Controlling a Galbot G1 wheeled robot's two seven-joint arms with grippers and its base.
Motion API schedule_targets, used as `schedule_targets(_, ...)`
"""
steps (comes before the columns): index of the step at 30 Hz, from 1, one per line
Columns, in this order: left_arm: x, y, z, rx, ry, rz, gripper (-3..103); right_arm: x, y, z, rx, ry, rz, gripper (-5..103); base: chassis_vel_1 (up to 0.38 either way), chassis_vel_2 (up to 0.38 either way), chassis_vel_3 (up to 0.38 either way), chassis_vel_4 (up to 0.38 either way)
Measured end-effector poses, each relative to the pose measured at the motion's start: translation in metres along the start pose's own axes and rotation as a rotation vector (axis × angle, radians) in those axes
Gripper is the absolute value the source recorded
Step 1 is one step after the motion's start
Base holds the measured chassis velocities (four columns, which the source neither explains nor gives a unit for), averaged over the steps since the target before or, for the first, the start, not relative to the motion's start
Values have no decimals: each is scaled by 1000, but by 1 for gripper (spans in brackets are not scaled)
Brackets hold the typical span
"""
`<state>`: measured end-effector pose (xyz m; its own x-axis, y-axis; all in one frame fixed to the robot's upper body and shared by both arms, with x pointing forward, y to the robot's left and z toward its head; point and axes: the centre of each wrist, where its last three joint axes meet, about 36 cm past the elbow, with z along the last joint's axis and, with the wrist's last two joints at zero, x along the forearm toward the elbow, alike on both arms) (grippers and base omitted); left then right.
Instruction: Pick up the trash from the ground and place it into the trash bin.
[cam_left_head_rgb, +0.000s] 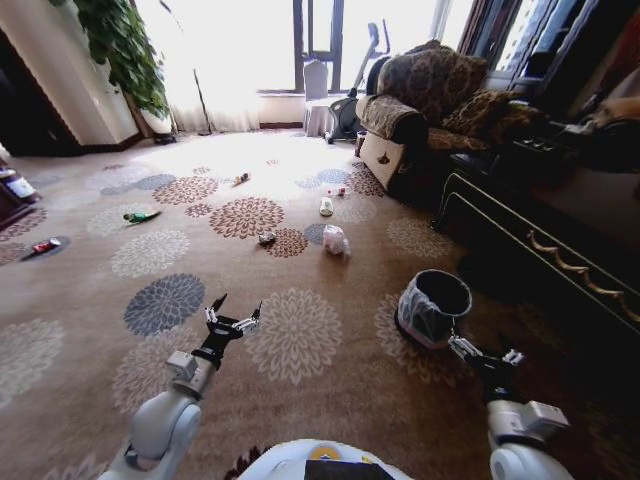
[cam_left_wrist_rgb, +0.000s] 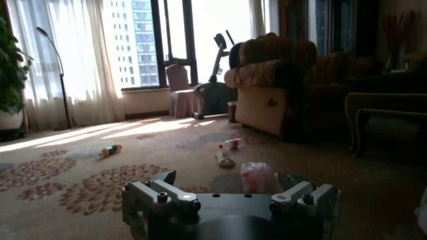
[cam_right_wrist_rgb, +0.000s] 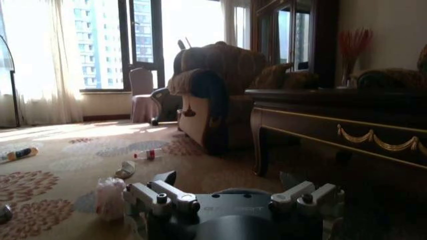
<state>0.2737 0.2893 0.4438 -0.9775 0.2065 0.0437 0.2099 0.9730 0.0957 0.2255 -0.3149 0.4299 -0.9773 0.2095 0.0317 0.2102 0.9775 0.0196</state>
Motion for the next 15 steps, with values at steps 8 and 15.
schedule_targets(8, 1, -5, 1, -15, 1, 29, 100, -1, 2, 6, -8, -39, -2, 100, -140, 79, 92, -142)
schedule_targets(15, 1, -6, 2, -20, 10, 43, 100, -2, 1, 6, 3, -31, -1, 100, -30, -72, -70, -40)
